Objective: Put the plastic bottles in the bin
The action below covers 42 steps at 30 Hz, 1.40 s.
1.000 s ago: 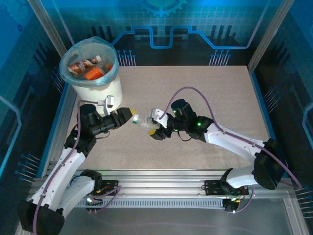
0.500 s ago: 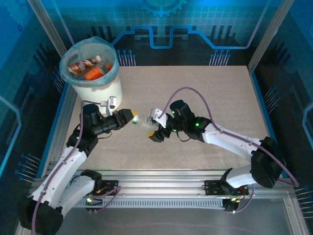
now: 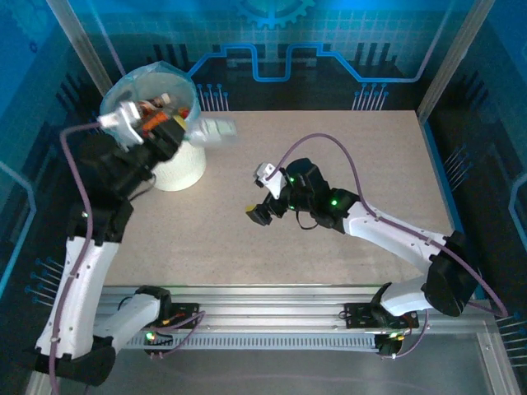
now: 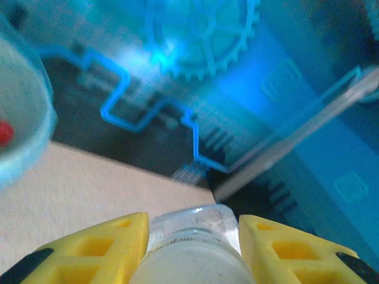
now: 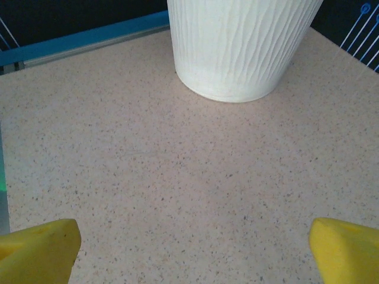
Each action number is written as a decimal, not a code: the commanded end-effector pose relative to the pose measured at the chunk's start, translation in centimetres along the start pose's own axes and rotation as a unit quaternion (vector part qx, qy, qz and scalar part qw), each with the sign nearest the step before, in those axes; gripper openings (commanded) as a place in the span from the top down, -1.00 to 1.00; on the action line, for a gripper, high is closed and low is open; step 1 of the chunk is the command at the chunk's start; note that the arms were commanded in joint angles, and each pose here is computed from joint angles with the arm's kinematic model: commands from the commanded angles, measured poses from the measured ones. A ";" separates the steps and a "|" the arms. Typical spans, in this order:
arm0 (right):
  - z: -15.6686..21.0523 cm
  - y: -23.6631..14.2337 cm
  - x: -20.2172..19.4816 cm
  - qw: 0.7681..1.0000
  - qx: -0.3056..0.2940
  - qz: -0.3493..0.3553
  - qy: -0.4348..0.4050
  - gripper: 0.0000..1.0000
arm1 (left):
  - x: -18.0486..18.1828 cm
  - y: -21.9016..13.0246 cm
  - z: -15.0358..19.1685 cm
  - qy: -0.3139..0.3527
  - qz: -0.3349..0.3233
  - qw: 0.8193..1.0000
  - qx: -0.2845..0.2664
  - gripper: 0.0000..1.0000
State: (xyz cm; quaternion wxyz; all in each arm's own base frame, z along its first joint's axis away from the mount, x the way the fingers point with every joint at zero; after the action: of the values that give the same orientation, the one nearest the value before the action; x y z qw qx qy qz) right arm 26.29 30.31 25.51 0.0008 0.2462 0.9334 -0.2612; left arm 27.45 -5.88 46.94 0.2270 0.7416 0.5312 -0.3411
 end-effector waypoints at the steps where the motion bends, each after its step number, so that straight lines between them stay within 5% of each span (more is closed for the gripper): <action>1: -3.9 -1.4 0.0 0.999 -0.046 -0.007 0.008 -1.00 | 1.4 1.2 -3.9 0.018 -0.041 0.998 -0.038 1.00; 8: -10.0 -0.6 0.7 0.994 -0.097 -0.039 -0.015 -1.00 | 5.9 4.2 -9.7 -0.023 -0.088 0.991 -0.095 1.00; 19: -14.5 1.4 1.9 0.990 -0.121 -0.061 -0.031 -1.00 | 15.8 8.9 -11.8 -0.112 -0.143 0.979 -0.091 1.00; 21: -14.5 1.5 2.0 0.990 -0.119 -0.062 -0.034 -1.00 | 17.0 9.2 -11.5 -0.119 -0.157 0.977 -0.081 0.65; 23: -14.2 1.8 2.3 0.991 -0.113 -0.064 -0.034 -1.00 | 18.1 9.3 -11.1 -0.129 -0.173 0.974 -0.071 -0.10; 26: -13.8 2.0 2.4 0.992 -0.104 -0.064 -0.033 -1.00 | 18.6 9.3 -10.7 -0.131 -0.179 0.973 -0.063 -0.41; 33: -12.8 2.6 2.9 0.993 -0.087 -0.068 -0.030 -1.00 | 18.6 10.0 -10.1 -0.122 -0.173 0.976 -0.041 -0.29; 42: -11.5 3.9 3.7 0.995 -0.058 -0.082 -0.023 -1.00 | 16.1 15.5 -6.0 -0.061 -0.156 0.983 0.073 -0.14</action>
State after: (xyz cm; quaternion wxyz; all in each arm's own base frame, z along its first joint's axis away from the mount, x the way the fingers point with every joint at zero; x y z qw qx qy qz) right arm 27.00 39.76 33.74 0.0247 0.1745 0.9642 -0.1981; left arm 46.39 5.34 38.41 0.1988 0.6125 0.6119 -0.4592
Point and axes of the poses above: each hand's point on the last joint's axis, 136 mm out from that joint toward the fingers, its own y axis out along the fingers, its own x axis along the line the jaws close on, z = x × y, the point moved 4 cm from there along -y, back along the fingers, and after that the axes turned 6 degrees about -y, right-handed, at the moved point
